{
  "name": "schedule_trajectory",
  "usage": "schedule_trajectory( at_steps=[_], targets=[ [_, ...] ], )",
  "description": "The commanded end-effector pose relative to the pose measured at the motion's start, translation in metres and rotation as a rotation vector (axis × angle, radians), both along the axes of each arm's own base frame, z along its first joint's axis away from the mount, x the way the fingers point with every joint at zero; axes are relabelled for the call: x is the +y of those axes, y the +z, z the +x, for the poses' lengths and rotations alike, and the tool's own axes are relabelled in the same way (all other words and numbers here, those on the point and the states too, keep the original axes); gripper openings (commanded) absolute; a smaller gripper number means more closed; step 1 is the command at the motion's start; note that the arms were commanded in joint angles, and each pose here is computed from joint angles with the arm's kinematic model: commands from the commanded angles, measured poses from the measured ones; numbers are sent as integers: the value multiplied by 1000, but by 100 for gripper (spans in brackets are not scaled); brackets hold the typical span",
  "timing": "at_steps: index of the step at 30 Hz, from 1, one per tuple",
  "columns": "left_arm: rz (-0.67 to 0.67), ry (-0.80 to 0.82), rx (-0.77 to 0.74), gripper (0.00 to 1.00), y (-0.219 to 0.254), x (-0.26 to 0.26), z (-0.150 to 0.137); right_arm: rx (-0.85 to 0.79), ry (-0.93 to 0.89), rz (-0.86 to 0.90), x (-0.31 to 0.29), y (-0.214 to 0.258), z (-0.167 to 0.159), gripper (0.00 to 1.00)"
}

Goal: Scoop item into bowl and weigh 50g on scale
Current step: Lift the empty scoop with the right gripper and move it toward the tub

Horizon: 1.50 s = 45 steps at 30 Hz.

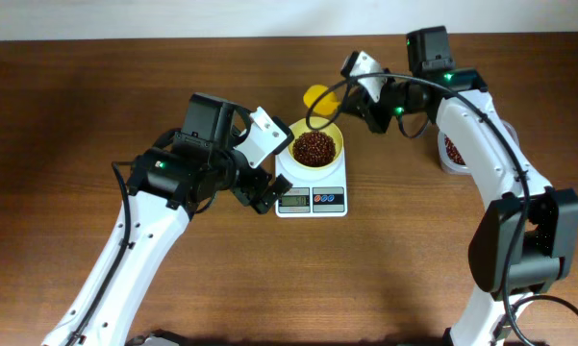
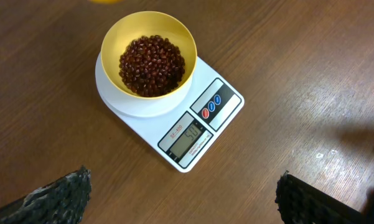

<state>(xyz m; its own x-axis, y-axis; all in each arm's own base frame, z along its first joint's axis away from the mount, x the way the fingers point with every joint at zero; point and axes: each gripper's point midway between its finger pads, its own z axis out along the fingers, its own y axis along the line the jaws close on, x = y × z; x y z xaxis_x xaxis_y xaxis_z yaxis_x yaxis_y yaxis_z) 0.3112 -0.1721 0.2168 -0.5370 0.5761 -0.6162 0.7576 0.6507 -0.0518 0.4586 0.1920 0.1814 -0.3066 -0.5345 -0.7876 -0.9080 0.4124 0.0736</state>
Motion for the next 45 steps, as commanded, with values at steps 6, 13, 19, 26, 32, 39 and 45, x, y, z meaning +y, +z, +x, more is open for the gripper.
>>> schedule_trajectory(
  at_steps=[6, 13, 19, 26, 32, 39, 45],
  targets=[
    [-8, 5, -12, 99, 5, 1, -2, 190, -555, 297, -111, 78, 61, 4],
    [-8, 5, -12, 99, 5, 1, -2, 143, -975, 197, -253, 61, 77, 4],
    [-8, 5, -12, 99, 5, 1, -2, 219, -1322, 284, -291, 57, 86, 4],
    [-8, 5, -12, 99, 5, 1, -2, 470, -1472, 522, -284, 48, 79, 4],
    [-8, 5, -12, 99, 5, 1, -2, 521, -1488, 590, -286, 51, 78, 4],
    [-8, 5, -12, 99, 5, 1, -2, 588, -1475, 588, -278, 44, 71, 4],
    [-8, 5, -12, 99, 5, 1, -2, 666, -1750, 510, -291, 19, 48, 4]
  ],
)
